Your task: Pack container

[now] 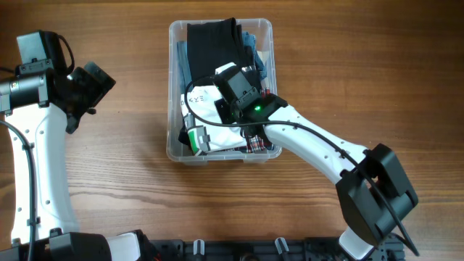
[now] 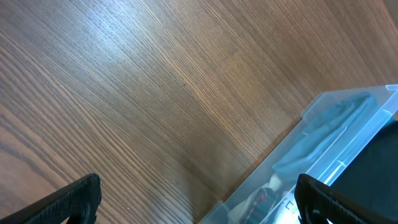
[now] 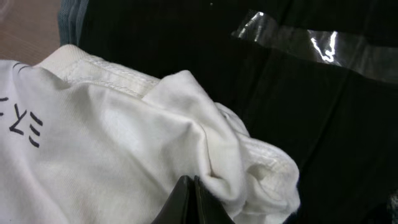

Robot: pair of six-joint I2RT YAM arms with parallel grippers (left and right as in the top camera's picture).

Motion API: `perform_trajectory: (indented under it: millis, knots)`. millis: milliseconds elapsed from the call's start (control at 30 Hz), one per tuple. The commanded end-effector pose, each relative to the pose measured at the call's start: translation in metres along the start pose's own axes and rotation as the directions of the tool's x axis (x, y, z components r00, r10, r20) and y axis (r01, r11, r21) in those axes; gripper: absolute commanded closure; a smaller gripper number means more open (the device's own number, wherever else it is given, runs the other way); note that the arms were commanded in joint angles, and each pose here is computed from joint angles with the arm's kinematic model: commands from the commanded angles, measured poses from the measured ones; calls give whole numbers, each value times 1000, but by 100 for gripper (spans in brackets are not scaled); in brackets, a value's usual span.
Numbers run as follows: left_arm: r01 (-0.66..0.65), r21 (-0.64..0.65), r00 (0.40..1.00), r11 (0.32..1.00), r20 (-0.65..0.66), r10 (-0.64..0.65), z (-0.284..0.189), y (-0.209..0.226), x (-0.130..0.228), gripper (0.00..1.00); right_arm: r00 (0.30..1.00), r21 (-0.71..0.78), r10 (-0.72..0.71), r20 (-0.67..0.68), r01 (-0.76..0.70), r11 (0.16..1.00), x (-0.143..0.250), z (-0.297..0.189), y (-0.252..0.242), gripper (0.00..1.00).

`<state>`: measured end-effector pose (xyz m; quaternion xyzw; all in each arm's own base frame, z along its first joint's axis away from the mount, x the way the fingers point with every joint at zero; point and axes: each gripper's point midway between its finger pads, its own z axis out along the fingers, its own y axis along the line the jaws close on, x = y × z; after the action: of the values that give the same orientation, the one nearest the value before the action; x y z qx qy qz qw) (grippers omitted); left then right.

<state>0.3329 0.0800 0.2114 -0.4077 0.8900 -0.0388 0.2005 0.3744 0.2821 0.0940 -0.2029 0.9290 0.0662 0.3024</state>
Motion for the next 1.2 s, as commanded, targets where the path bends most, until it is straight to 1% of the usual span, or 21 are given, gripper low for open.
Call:
perform_trajectory:
  millis: [0,133,167,267,367,433,467,533,567,633,800,1000,1167]
  knots:
    - [4,7,1000,1000,11,-5,-3,0,-3,0,995,47,74,64,-77,996,-15,-36,-22,96]
    - [4,7,1000,1000,11,-5,-3,0,-3,0,974,10,104,199,-108,994,-44,-103,-29,95]
    - [4,7,1000,1000,11,-5,-3,0,-3,0,966,0,112,233,-115,993,-49,-123,-32,93]
    - [4,7,1000,1000,11,-5,-3,0,-3,0,938,-31,131,322,-128,991,-55,-181,-39,77]
    - [4,6,1000,1000,10,-5,-3,0,-3,0,909,-55,164,383,-154,986,-50,-230,-48,69]
    - [4,7,1000,1000,11,-5,-3,0,-3,0,887,-65,180,425,-169,984,-43,-262,-56,60]
    - [4,7,1000,1000,11,-5,-3,0,-3,0,871,-62,187,455,-178,982,-37,-282,-63,53]
    - [4,6,1000,1000,10,-5,-3,0,-3,0,855,-61,192,482,-186,981,-29,-303,-70,48]
    - [4,7,1000,1000,11,-5,-3,0,-3,0,844,-63,196,499,-191,980,-24,-315,-74,43]
    - [4,7,1000,1000,11,-5,-3,0,-3,0,821,-72,204,533,-196,978,-12,-339,-81,36]
    - [4,7,1000,1000,11,-5,-3,0,-3,0,790,-96,222,571,-204,974,19,-375,-93,25]
    - [4,6,1000,1000,10,-5,-3,0,-3,0,762,-134,276,586,-245,960,64,-404,-106,14]
    - [4,7,1000,1000,11,-5,-3,0,-3,0,743,-169,299,598,-248,954,97,-421,-112,12]
